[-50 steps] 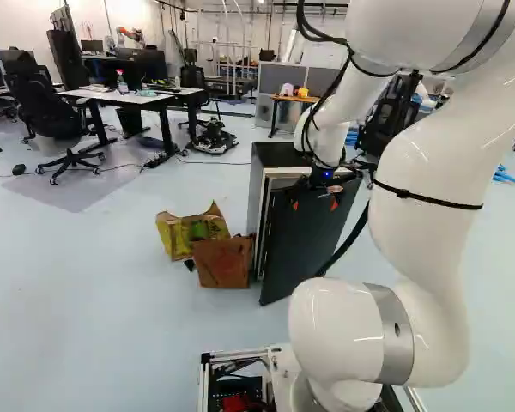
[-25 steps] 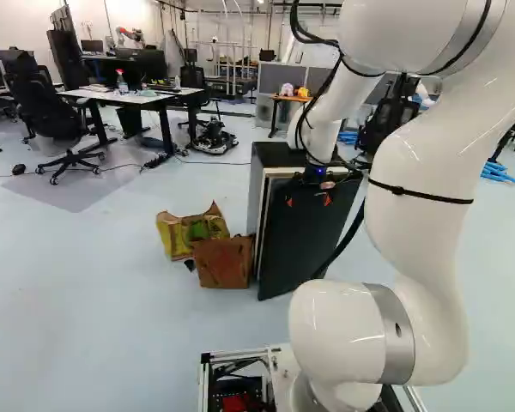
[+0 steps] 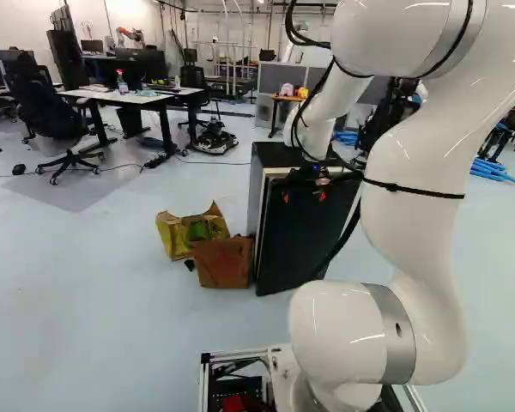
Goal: Grab a drink from the fridge
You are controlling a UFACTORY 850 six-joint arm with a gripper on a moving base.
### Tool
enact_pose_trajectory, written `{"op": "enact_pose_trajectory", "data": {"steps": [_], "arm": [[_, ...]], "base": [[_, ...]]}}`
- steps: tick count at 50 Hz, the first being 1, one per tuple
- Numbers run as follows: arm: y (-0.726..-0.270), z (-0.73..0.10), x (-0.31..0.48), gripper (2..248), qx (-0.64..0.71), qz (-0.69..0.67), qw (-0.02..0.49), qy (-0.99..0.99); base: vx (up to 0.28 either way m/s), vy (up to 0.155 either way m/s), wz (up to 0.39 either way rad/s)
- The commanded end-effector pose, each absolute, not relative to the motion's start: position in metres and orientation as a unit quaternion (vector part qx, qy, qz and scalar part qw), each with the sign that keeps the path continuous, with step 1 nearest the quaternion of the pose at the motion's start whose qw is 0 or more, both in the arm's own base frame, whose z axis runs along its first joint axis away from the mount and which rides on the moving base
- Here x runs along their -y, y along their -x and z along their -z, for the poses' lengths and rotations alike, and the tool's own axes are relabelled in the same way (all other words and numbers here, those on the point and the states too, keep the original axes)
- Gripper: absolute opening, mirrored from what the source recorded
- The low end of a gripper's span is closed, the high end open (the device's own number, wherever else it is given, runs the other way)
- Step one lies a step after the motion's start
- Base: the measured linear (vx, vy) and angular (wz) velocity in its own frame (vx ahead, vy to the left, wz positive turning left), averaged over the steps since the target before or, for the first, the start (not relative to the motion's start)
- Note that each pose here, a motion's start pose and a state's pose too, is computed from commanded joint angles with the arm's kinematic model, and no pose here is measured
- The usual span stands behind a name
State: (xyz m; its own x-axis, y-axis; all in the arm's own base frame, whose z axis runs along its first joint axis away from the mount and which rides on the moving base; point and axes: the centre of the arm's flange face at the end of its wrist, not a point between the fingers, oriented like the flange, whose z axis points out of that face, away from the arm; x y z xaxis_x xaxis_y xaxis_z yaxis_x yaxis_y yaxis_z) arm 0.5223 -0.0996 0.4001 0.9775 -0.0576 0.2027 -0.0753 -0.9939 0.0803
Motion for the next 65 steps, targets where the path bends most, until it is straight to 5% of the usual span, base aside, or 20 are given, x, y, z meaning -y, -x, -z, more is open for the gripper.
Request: {"op": "enact_pose_trajectory", "data": {"steps": [65], "arm": [[-0.549,-0.401,0.096,247,0.046,-0.142,0.033,-0.988]], "base": [[0.000,0.000,0.000]]}}
